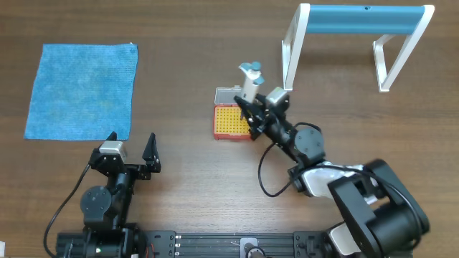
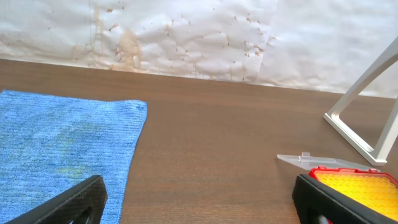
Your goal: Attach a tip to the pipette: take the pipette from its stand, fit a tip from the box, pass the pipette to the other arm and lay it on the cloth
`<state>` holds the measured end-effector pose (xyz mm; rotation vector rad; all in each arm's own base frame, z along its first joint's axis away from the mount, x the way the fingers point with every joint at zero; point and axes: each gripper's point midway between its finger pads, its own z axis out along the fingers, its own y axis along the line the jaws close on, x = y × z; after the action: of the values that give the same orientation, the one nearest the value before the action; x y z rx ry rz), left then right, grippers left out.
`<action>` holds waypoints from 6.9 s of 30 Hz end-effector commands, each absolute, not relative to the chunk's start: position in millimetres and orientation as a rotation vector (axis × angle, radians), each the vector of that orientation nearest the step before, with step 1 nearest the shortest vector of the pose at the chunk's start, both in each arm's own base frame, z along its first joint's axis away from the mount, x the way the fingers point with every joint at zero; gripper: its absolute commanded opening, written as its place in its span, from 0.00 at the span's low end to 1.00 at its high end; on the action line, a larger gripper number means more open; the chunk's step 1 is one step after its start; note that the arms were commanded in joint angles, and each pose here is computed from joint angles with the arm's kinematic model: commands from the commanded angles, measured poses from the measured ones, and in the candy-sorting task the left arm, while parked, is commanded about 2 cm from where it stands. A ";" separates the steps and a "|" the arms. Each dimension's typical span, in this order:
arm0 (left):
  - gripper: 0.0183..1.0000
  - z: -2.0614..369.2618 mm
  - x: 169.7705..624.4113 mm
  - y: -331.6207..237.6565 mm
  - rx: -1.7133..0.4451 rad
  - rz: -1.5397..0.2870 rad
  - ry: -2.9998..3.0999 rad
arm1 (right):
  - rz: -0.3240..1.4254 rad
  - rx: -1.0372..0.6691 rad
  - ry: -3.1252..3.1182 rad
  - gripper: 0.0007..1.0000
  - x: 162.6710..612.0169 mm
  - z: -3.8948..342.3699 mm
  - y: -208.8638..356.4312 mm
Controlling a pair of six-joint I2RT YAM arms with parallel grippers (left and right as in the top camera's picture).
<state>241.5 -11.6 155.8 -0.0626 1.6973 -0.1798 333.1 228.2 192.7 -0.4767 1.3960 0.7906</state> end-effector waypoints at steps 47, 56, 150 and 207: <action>0.96 155.0 241.6 -9.1 -0.065 -0.162 1.696 | 0.667 -0.728 1.571 0.08 327.5 82.9 249.2; 0.96 155.0 241.6 -9.1 -0.065 -0.162 1.696 | 0.683 -0.723 1.237 0.08 338.0 215.9 264.4; 0.01 110.8 450.0 225.4 -0.208 0.594 3.029 | 0.536 0.504 2.576 0.80 262.2 108.7 87.2; 0.86 198.8 253.6 -48.9 -0.040 -0.709 2.074 | 0.116 -0.178 1.600 0.80 235.5 192.2 51.7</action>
<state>250.7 -47.3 207.1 -0.1019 2.0507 -0.7177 236.4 42.2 205.9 -0.1384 1.5588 0.0678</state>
